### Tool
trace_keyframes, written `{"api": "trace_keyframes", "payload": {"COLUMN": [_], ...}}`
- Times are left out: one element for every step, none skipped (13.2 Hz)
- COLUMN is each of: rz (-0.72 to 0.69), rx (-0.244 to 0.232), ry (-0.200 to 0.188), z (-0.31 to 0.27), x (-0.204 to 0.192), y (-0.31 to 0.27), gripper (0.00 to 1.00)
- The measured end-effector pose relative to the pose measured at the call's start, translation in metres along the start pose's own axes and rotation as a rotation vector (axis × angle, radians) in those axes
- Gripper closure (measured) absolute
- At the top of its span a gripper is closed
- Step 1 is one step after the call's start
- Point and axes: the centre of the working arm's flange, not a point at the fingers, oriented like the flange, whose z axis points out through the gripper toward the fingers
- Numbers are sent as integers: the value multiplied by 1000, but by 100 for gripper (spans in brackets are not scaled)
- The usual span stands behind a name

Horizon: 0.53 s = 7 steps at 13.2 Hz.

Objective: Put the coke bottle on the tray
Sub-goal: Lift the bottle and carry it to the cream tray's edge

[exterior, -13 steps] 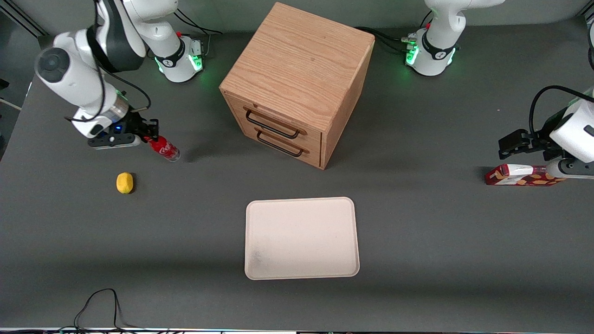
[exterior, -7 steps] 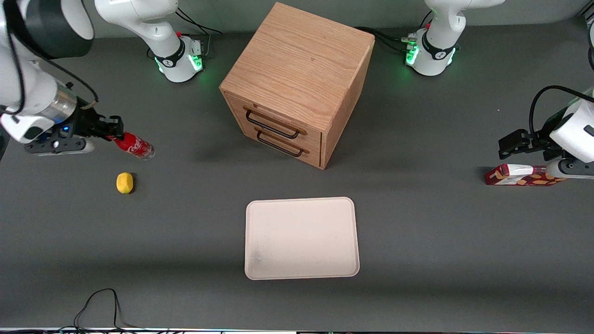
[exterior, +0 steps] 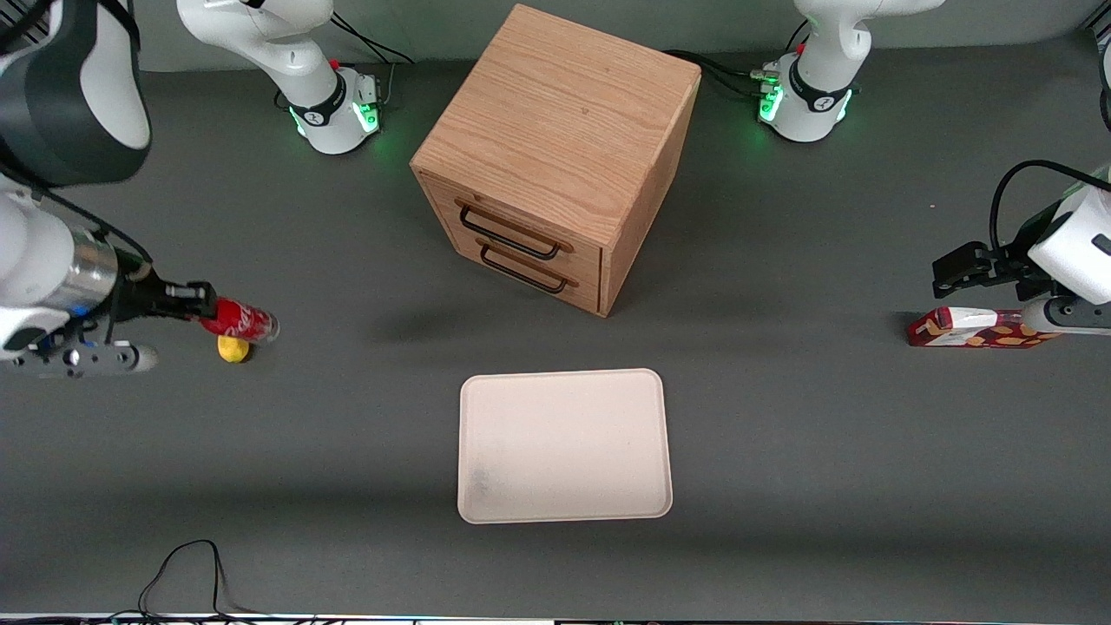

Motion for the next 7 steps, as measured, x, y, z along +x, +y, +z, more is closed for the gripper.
{"api": "trace_keyframes", "payload": {"rz": [11,25,35,49,67,81,87], "rx": [5,12,20,30,45,59,70], "ry": [-4,-7,3,35,79,117,144], "z": [12,27,40,53,64,75,85], "x": [16,30,44,57,69,78,85], "y": [-20,-42,-64,-87,-108,-126,-142], "gripper": [68,68,68,68,68,68,68]}}
